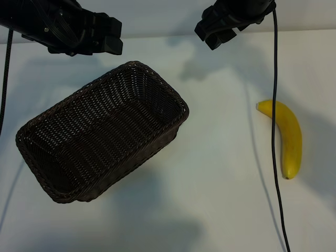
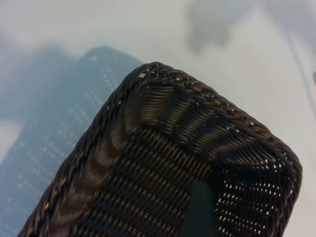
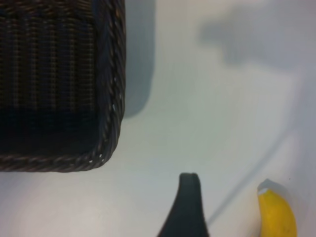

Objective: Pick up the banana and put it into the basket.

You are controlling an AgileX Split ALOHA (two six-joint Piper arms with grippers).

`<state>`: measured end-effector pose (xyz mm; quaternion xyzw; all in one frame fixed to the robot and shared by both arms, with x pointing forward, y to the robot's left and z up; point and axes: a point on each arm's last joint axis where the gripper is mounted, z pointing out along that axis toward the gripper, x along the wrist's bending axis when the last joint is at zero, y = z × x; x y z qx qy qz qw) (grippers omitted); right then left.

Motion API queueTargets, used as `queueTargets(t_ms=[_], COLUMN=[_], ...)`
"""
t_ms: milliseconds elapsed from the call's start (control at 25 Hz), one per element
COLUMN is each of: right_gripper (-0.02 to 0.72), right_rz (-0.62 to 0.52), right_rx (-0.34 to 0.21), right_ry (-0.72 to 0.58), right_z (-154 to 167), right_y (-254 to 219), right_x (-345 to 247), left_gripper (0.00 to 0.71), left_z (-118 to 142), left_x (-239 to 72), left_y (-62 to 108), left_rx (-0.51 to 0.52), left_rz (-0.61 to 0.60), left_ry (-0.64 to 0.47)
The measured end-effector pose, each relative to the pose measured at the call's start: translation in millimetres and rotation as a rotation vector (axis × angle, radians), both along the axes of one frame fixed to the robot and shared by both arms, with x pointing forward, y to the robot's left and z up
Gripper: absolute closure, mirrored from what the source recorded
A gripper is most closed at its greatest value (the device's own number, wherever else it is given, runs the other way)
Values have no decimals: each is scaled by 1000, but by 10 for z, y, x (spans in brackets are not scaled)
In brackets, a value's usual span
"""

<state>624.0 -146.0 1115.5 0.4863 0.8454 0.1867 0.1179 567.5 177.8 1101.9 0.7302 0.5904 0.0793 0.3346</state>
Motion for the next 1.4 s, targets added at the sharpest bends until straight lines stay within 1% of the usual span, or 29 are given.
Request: queueTargets(t_ms=[960,1200,1280,1400], right_gripper=[108,108,108,108], right_rz=[-2,-1,-1,0], right_rx=[1,1,1,8], right_ry=[0,1,1,3], right_z=[0,0,0,1], right_y=[0,1,1,7], right_x=[0,0,0,-3], left_gripper=[122,122,122,122], left_z=[0,10,0,-42], left_x=[0,14,3,-39], left_y=[0,0,3,40], left_rx=[0,-7,-1,33], left_rz=[0,9,9,36], left_ry=[0,-16,0,72])
